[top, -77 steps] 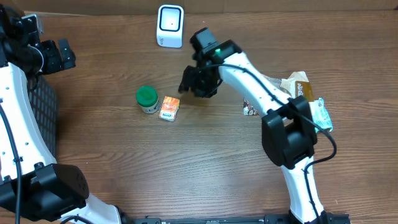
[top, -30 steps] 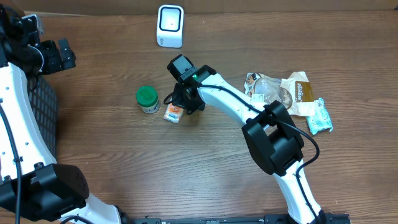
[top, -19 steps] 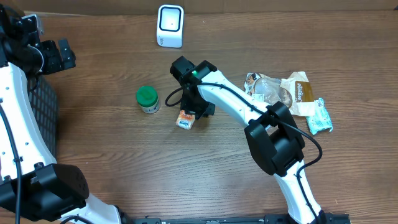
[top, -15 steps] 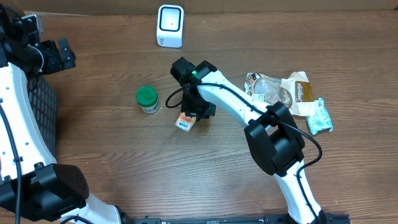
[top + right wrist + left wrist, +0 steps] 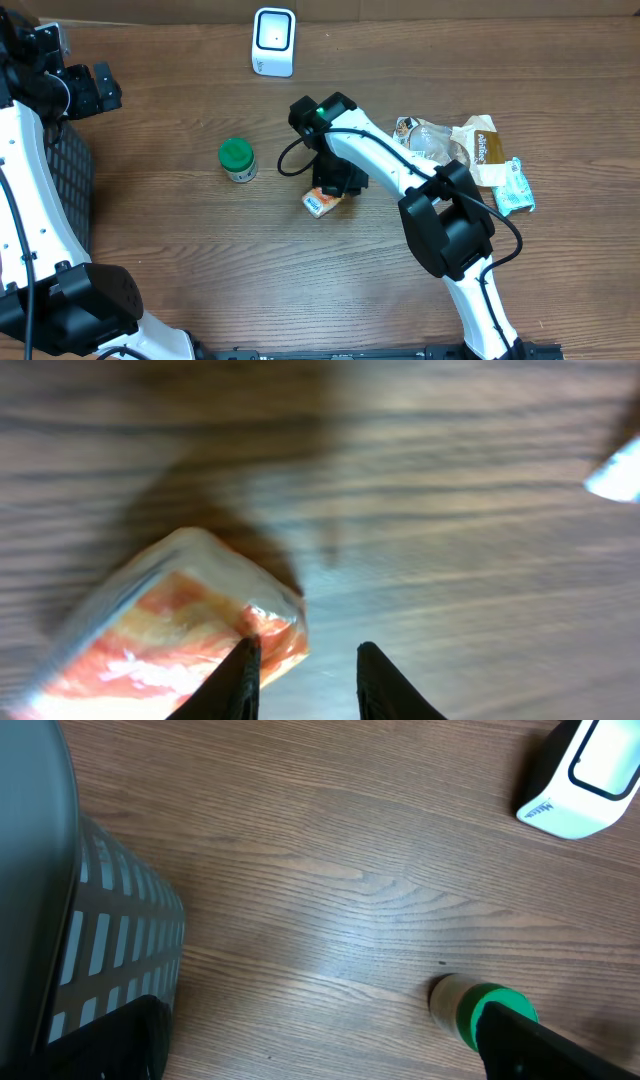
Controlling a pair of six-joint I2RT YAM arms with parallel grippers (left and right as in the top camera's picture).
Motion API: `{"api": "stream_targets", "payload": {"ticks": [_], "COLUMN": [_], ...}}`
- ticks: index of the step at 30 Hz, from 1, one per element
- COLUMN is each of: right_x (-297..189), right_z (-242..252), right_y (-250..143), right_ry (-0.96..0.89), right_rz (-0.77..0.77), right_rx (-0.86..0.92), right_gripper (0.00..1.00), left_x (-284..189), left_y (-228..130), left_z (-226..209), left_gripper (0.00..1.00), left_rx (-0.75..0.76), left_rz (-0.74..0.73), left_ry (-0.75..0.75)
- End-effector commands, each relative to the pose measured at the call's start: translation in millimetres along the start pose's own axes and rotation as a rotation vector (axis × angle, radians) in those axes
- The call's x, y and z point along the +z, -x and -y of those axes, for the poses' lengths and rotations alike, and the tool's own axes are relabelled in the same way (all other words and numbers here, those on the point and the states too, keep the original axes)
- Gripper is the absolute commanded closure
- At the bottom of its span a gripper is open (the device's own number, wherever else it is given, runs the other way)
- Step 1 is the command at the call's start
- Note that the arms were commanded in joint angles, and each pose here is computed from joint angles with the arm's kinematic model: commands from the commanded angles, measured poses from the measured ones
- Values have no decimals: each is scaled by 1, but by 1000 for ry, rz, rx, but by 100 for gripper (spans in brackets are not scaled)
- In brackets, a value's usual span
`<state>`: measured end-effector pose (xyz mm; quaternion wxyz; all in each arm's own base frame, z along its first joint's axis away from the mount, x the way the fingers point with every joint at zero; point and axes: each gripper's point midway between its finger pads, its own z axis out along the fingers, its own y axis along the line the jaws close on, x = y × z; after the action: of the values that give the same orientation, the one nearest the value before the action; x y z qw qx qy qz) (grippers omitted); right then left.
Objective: Scan the item barcode
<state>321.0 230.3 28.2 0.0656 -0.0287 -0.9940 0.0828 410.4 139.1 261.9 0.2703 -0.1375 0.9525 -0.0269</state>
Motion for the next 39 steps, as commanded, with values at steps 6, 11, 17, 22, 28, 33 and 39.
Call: {"api": "stream_targets", "payload": {"ticks": [6,11,17,22,28,33,39], "right_x": [-63,-68,-38,-30,9,7,-14], "right_z": [-18,-79,-81,-62,-51,-70,-86], "right_y": [26,-11,-39,-56,-58,-33,2], "right_ry": [115,401,341,290,227,257,311], "right_rz": [181,142,58,-39,-66,61,180], "right_rx": [-388,-773,-820,-810,-806,-764,-552], "right_gripper": [62,73,86,89,89,88,83], "left_x": [2,2,2,2,2,2,2], "left_y": [2,1,1,1,1,1,1], "left_z": [3,3,3,3,3,3,3], "left_gripper": [0,1,1,0,0,0,1], "left_rx": [33,33,33,33,33,33,33], "left_rz": [2,1,1,1,1,1,1], "left_ry": [-4,-4,-4,-4,-4,-4,-4]}}
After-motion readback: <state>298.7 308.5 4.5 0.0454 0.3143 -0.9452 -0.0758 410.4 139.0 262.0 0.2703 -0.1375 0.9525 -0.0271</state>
